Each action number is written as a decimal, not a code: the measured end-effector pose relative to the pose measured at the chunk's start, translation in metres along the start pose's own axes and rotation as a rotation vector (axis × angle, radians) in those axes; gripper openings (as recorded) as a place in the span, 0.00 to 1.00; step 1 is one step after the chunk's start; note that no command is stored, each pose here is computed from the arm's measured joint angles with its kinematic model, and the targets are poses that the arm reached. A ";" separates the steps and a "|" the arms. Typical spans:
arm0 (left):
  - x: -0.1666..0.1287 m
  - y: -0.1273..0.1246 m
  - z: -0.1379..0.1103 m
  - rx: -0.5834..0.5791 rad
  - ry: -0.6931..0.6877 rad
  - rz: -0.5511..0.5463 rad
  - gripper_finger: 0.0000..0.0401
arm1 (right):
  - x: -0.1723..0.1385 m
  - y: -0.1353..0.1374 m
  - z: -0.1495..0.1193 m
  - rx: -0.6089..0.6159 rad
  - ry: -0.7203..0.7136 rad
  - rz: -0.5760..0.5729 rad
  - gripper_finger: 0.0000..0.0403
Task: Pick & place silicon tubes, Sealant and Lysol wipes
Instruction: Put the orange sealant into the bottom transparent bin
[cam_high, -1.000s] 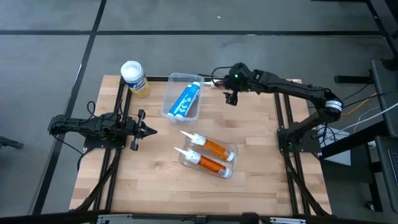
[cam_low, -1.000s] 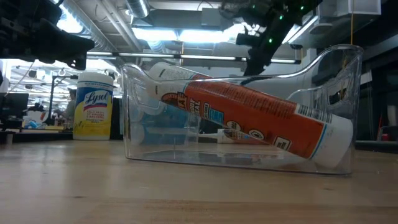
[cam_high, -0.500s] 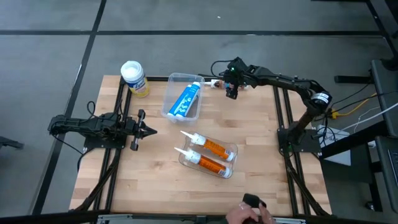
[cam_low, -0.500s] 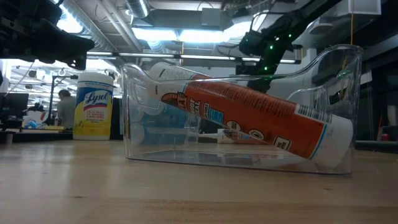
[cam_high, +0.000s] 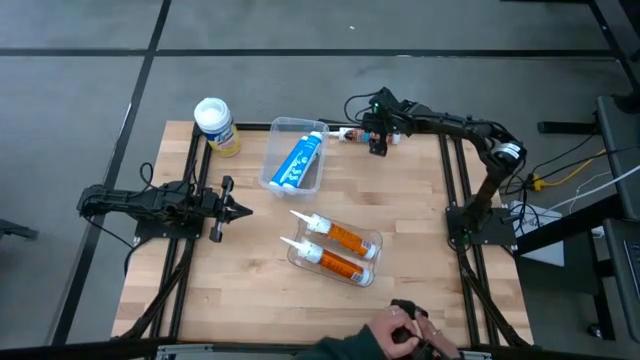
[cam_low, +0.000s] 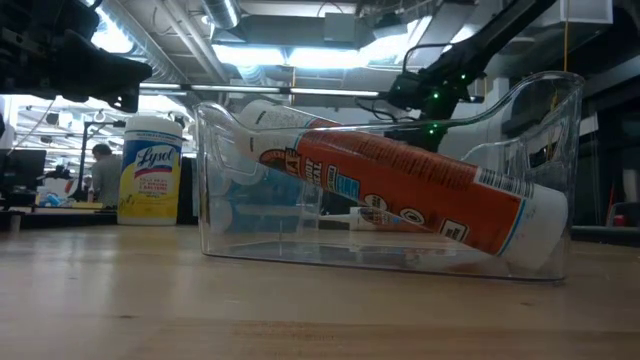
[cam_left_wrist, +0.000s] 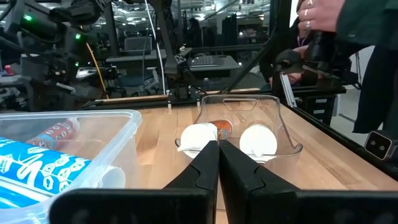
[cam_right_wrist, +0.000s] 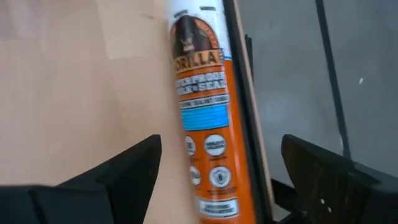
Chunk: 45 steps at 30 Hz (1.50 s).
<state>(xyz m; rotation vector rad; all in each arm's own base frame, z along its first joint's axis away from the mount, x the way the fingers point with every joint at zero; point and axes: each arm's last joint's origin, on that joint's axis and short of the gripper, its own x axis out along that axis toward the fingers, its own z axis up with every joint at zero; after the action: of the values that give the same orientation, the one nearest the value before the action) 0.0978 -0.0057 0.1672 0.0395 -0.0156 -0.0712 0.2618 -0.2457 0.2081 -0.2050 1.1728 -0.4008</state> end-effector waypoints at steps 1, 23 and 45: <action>0.000 0.000 0.000 0.000 0.000 0.000 0.02 | 0.002 -0.002 -0.001 -0.004 -0.001 -0.004 0.82; 0.000 0.000 0.000 0.000 0.000 0.000 0.02 | 0.045 -0.004 -0.016 0.010 0.053 0.081 0.82; 0.000 0.000 0.000 0.000 0.000 0.000 0.02 | 0.057 0.017 -0.017 0.229 0.083 0.283 0.82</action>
<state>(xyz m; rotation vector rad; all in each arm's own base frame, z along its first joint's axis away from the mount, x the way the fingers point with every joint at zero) 0.0978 -0.0057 0.1671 0.0394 -0.0154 -0.0713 0.2682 -0.2528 0.1465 0.1767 1.2070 -0.2924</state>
